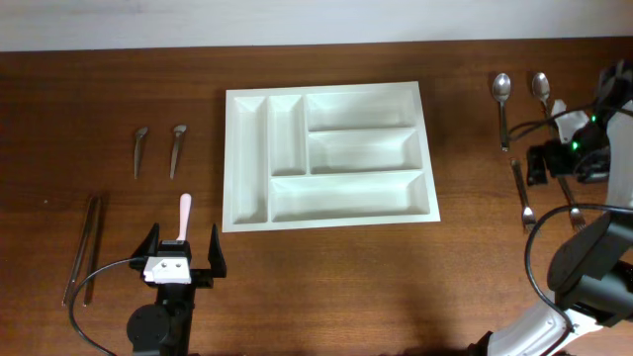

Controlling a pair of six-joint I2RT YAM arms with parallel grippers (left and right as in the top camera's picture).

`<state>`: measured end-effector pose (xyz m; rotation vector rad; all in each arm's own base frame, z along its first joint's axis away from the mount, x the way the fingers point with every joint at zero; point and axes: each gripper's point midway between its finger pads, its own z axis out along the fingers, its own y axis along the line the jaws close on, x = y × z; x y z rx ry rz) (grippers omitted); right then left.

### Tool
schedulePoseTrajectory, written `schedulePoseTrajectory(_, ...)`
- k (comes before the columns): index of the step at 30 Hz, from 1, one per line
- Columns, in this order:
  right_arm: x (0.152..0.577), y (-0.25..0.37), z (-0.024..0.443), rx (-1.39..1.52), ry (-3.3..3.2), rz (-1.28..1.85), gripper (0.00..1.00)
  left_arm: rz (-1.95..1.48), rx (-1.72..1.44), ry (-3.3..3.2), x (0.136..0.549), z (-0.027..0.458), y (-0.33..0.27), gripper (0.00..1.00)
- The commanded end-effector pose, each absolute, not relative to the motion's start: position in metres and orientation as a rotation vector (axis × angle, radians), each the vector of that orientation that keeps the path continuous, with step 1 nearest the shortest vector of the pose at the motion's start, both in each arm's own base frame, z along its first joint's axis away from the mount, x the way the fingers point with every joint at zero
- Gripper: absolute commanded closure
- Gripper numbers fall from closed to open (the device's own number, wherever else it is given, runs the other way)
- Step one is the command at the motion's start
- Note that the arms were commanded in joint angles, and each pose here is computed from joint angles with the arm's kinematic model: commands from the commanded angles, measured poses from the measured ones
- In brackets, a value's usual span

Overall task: Pack container
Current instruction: 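Position the right gripper above the left fork and lower it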

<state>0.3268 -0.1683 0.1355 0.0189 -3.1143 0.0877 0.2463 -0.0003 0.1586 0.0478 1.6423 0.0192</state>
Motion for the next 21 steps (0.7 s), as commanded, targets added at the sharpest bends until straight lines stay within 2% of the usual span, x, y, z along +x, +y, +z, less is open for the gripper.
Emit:
schedulePoseTrajectory(1, 0.320, -0.173, 0.121, 0.094, -3.091, 0.093, 0.01, 0.019, 0.067, 1.643, 0.246, 0.158, -0.002, 0.01)
schedulePoseTrajectory(12, 0.314, -0.173, 0.068, 0.097, -3.075, 0.114, 0.01, 0.019, 0.067, 1.643, 0.246, 0.158, -0.002, 0.01)
schedulePoseTrajectory(21, 0.325, -0.176, 0.033, 0.097, -3.079, 0.101, 0.01, 0.019, 0.067, 1.643, 0.246, 0.158, -0.002, 0.01)
